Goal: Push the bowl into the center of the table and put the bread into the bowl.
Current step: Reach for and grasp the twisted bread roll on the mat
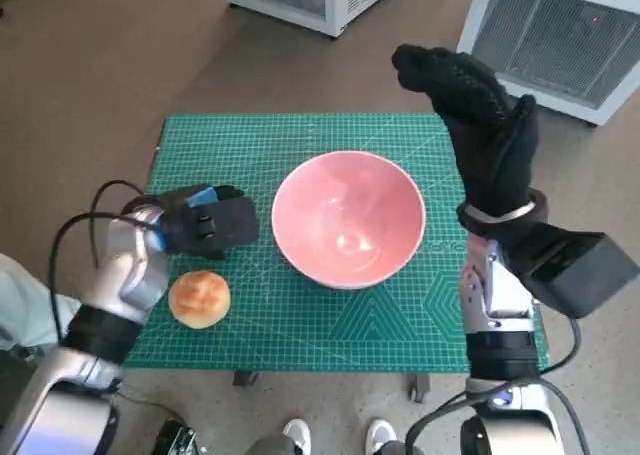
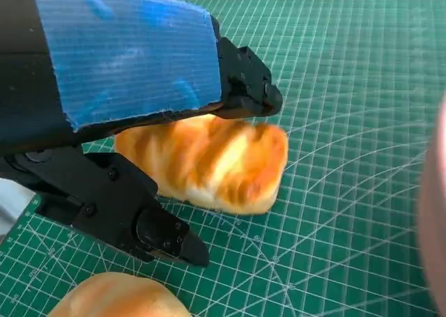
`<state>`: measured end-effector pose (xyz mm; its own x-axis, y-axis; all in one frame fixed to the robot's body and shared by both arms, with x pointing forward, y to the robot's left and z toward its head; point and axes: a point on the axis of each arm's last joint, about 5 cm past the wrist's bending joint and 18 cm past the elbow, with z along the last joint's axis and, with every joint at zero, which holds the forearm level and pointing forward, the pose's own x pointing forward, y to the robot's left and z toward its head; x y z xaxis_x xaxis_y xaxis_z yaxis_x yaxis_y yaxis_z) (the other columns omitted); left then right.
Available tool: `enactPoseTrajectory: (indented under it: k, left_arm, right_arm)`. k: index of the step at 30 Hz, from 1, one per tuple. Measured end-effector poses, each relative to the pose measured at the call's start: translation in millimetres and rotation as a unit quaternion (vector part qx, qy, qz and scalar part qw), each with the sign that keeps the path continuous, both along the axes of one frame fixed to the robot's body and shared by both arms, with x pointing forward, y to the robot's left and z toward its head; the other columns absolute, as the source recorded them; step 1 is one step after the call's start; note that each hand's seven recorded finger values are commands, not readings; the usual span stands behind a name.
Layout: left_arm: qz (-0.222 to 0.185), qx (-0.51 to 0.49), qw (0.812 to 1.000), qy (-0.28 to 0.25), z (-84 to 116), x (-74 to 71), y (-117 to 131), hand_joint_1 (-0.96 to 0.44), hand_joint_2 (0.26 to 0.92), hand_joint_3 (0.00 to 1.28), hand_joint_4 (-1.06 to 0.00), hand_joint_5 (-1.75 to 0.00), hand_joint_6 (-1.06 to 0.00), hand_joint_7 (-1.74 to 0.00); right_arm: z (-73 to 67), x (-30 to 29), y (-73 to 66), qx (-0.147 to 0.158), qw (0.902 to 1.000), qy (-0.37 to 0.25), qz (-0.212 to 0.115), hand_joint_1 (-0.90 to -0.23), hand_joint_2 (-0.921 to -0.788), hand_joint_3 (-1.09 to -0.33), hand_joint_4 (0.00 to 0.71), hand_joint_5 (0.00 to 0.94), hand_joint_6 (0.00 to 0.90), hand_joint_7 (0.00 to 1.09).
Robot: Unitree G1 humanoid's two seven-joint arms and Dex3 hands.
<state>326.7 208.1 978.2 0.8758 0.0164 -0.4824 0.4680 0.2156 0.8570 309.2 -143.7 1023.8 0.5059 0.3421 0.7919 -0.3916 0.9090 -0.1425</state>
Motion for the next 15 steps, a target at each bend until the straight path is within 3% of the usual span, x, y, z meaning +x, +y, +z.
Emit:
enactPoseTrajectory:
  k: [1,2,4,7,15]
  left_arm:
    - [-0.001,0.004,1.000,-0.004,-1,0.6,0,-0.01,0.829,0.01,-0.68,-0.36,-0.69,-0.25]
    - [-0.003,0.008,1.000,-0.011,-3,1.2,0,-0.01,0.862,0.03,-0.70,-0.68,-0.66,-0.54]
    - [-0.009,0.017,0.999,-0.026,-6,1.8,1,0.00,0.896,0.03,-0.73,-1.01,-0.67,-0.79]
    - [-0.020,0.032,0.998,-0.049,-10,1.8,2,0.00,0.908,0.03,-0.74,-1.16,-0.70,-0.89]
    - [-0.039,0.033,0.996,-0.072,-12,1.3,3,0.00,0.917,0.02,-0.74,-1.18,-0.70,-1.01]
  right_arm:
    - [0.0,0.0,0.0,0.000,1.0000,0.000,0.000,-0.739,-0.921,-0.752,0.190,0.001,0.109,0.38]
    - [0.0,0.0,0.0,0.000,1.0000,0.000,0.000,-0.738,-0.921,-0.753,0.190,0.001,0.109,0.38]
    - [0.2,-0.1,0.0,0.000,1.0000,-0.001,0.000,-0.736,-0.921,-0.754,0.191,0.001,0.109,0.38]
    - [0.2,-0.4,-0.2,0.000,1.0000,-0.001,0.000,-0.735,-0.921,-0.754,0.192,0.001,0.108,0.38]
    - [0.5,-1.4,-0.3,0.000,1.0000,-0.004,-0.001,-0.733,-0.921,-0.753,0.193,0.002,0.107,0.39]
